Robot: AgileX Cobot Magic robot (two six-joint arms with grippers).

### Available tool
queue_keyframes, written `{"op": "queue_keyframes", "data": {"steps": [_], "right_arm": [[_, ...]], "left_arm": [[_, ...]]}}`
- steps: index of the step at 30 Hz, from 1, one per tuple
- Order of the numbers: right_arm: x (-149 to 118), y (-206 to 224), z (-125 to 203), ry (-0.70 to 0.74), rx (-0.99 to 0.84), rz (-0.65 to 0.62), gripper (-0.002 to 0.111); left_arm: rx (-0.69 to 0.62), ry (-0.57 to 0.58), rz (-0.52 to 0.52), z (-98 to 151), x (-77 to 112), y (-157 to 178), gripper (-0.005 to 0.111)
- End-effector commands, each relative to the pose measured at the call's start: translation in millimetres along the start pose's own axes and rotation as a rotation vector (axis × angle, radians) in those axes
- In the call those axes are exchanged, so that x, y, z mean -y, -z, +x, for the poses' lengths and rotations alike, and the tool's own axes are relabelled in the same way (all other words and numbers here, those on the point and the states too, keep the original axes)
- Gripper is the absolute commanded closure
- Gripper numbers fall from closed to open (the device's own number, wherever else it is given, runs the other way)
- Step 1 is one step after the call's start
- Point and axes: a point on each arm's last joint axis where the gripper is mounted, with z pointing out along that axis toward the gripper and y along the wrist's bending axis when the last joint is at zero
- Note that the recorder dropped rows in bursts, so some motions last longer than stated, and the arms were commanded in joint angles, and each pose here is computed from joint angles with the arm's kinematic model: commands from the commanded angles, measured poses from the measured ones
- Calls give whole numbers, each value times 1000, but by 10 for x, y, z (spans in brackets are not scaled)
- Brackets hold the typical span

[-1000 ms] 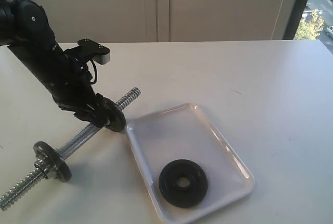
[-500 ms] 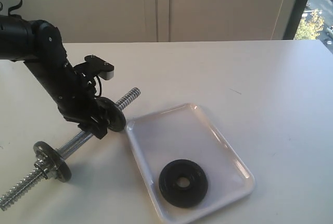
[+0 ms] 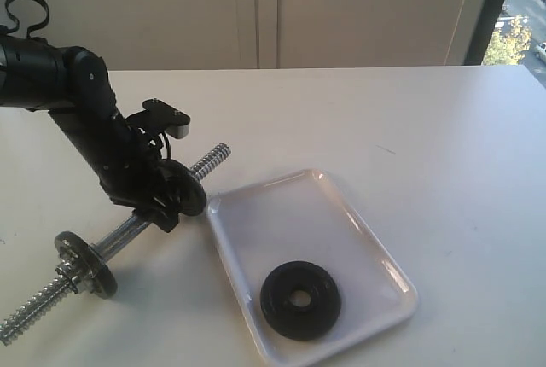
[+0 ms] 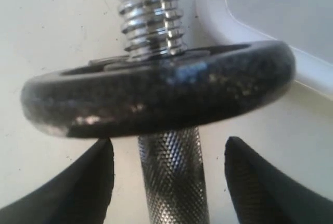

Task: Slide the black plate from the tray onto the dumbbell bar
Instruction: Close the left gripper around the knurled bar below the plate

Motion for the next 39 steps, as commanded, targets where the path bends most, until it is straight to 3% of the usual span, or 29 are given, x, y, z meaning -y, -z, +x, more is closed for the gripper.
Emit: {"op": "queue_keyframes", "data": {"steps": [1,19,39], "right_arm": [[0,1,4,-1,9,-1,108],[0,1,4,-1,9,-1,108],[0,1,4,-1,9,-1,108]], "left_arm": [[-9,12,20,12,39,-12,44],[-15,11,23,17,42,-12,47],[-18,17,30,19,44,-26,64]]}}
